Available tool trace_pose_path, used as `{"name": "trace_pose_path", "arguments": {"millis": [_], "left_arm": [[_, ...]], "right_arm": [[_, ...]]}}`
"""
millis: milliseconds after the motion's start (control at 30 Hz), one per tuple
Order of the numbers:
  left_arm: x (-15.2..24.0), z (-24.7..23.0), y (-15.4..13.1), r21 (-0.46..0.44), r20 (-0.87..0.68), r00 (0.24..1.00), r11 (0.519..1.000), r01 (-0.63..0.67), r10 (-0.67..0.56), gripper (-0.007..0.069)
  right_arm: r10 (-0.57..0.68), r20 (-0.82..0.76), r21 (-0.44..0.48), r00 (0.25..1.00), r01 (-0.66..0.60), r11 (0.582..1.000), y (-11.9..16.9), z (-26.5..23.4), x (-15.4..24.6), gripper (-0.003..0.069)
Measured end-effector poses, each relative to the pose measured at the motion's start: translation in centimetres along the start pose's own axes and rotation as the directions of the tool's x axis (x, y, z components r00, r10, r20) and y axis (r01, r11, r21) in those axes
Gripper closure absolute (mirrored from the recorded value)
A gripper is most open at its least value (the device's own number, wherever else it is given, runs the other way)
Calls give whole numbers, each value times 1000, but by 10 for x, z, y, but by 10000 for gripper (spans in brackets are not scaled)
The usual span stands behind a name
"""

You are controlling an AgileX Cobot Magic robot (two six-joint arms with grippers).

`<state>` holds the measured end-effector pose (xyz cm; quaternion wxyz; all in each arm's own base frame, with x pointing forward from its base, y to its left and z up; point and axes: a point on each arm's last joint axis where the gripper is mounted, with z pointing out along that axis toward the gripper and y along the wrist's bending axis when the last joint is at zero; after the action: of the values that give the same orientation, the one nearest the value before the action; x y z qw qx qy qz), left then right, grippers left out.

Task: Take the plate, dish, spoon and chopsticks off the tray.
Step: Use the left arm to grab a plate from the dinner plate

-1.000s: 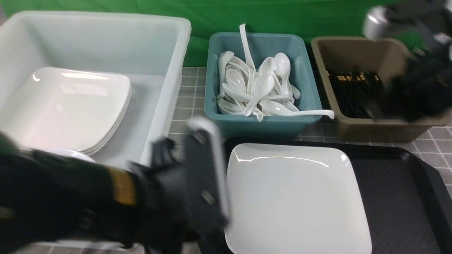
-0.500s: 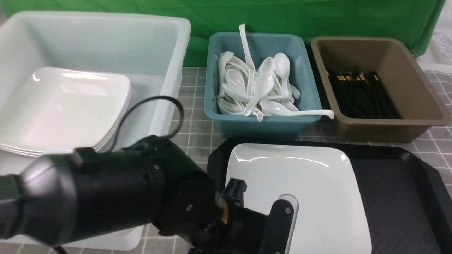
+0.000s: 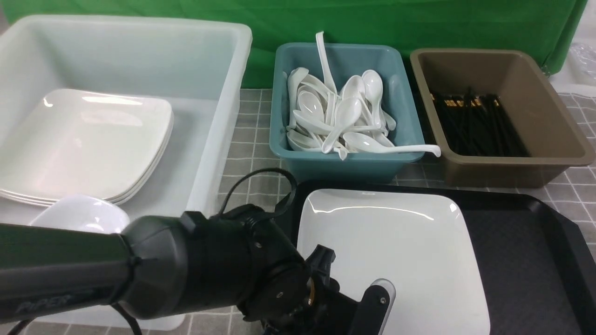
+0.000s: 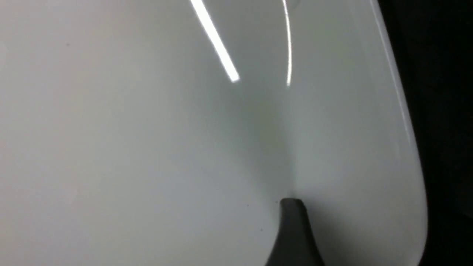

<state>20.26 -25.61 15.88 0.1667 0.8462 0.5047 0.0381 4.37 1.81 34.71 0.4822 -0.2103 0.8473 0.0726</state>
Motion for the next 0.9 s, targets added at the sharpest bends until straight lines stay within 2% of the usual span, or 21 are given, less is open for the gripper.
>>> {"name": "trace_pose_path", "arguments": {"millis": [167,400,500,600,767,900], "left_arm": [[1,2,3,-30,-16,999,998,-51,50,281],[1,6,4,-30,-30,997,996,-78,77,309],[1,7,5,-30,-32,996,996,-82,81,362],[-2,8,7,-52,-20,999,997,-51,50,403],[-7,-8,5,-49,-10,1000,999,-3,2,412],[-28,-52,-3,-101,52,999,995,-7,12,537]], "right_arm": [[0,-22,-2,1000,0,1000,0,0,2,586],[-2,-28,-3,1000,2,1000,0,0,3,579],[-2,-28,-3,1000,2,1000,0,0,3,578],[-2,-27,-3,1000,2,1000,0,0,2,572],[-3,-19,-2,1000,3,1000,0,0,2,568],[-1,35,3,999,1,1000,0,0,-3,565]]}}
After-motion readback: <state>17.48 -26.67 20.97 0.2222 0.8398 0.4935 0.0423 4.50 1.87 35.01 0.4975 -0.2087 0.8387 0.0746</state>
